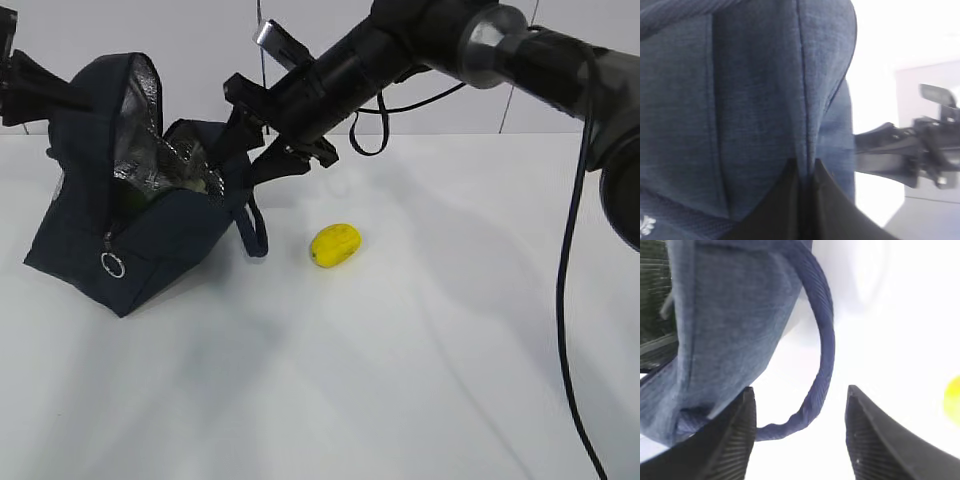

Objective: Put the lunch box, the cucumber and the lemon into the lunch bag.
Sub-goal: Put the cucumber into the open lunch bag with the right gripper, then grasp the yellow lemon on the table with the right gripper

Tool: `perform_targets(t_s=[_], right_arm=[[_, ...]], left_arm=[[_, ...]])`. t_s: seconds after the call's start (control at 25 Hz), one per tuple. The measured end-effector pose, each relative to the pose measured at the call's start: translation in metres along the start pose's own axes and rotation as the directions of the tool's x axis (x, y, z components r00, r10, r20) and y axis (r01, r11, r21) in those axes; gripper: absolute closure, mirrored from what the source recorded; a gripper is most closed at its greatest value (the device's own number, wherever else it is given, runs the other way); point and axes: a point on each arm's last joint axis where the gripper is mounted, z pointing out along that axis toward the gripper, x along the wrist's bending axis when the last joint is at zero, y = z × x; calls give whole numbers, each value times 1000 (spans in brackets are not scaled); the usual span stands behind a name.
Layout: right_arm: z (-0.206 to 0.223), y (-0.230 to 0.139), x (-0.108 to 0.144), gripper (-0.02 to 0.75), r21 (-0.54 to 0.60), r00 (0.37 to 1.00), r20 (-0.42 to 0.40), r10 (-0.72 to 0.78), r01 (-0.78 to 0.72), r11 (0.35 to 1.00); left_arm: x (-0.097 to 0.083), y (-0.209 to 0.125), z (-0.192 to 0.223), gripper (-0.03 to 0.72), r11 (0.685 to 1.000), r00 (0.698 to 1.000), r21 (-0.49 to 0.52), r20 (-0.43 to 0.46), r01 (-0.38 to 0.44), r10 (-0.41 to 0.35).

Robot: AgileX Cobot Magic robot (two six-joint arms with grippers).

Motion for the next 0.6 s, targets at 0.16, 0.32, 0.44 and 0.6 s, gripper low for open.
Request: perform_targets(t_s=[0.16, 0.32, 0.44, 0.6], right_arm=[[-4, -2, -8, 317, 12, 990, 134, 41, -43, 999], [-5, -3, -13, 317, 10, 977, 199, 72, -75, 997], [-4, -3, -13, 317, 10, 974, 209, 89, -93, 996], [-4, -5, -21, 318, -22, 922, 341, 182, -185, 982]], left_arm=[[6, 0, -6, 690, 1000, 1000, 5, -25, -3, 3], [10, 0, -7, 690, 1000, 997, 9, -68, -18, 19], [13, 0, -8, 690, 1000, 995, 10, -94, -27, 28], [13, 1, -8, 690, 1000, 994, 6, -101, -29, 30]])
